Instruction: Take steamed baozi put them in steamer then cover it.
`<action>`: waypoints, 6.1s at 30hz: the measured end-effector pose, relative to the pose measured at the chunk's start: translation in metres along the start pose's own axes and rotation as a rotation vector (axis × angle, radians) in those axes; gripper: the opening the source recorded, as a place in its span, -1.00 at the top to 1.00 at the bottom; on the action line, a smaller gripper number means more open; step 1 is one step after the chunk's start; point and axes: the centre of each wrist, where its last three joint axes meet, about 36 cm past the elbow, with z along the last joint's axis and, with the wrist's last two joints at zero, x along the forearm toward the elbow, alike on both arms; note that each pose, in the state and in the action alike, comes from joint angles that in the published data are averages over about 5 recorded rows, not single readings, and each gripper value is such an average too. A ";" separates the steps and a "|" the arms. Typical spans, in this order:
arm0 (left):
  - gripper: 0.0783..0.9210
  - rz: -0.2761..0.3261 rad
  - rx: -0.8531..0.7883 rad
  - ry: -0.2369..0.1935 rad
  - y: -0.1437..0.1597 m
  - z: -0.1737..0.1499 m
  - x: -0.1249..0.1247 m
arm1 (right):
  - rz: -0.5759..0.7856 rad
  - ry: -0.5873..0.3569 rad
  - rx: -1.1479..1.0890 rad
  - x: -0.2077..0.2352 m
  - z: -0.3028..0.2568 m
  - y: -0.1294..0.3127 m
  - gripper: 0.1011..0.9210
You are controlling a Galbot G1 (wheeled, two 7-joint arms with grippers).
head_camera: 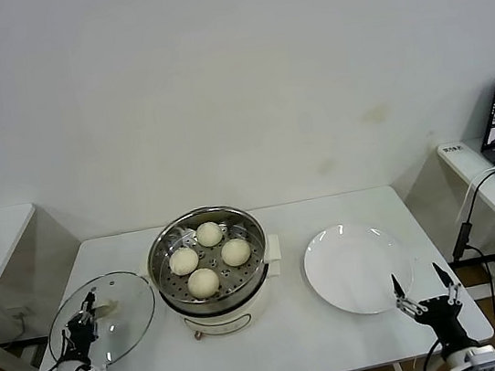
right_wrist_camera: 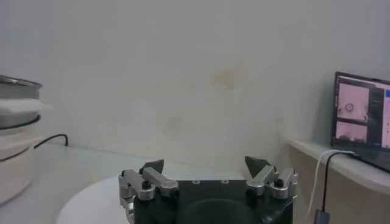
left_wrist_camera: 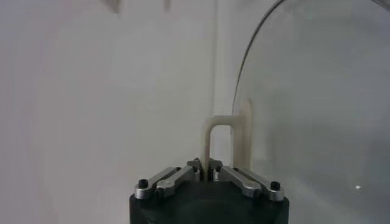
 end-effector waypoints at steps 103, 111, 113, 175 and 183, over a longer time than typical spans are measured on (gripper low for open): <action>0.83 0.037 0.030 -0.129 0.155 -0.302 -0.022 | -0.085 0.068 0.140 -0.013 0.022 0.090 -0.76; 0.42 0.018 0.045 -0.136 0.157 -0.300 -0.015 | -0.091 0.072 0.138 -0.012 0.023 0.092 -0.76; 0.27 0.015 0.050 -0.137 0.158 -0.299 -0.013 | -0.092 0.073 0.138 -0.011 0.023 0.092 -0.76; -0.77 -0.048 1.484 0.080 0.078 -0.131 0.190 | -0.106 0.091 0.100 0.011 0.020 0.044 -0.76; -0.77 -0.054 1.533 0.132 0.069 -0.126 0.200 | -0.118 0.082 0.053 0.015 0.014 0.047 -0.76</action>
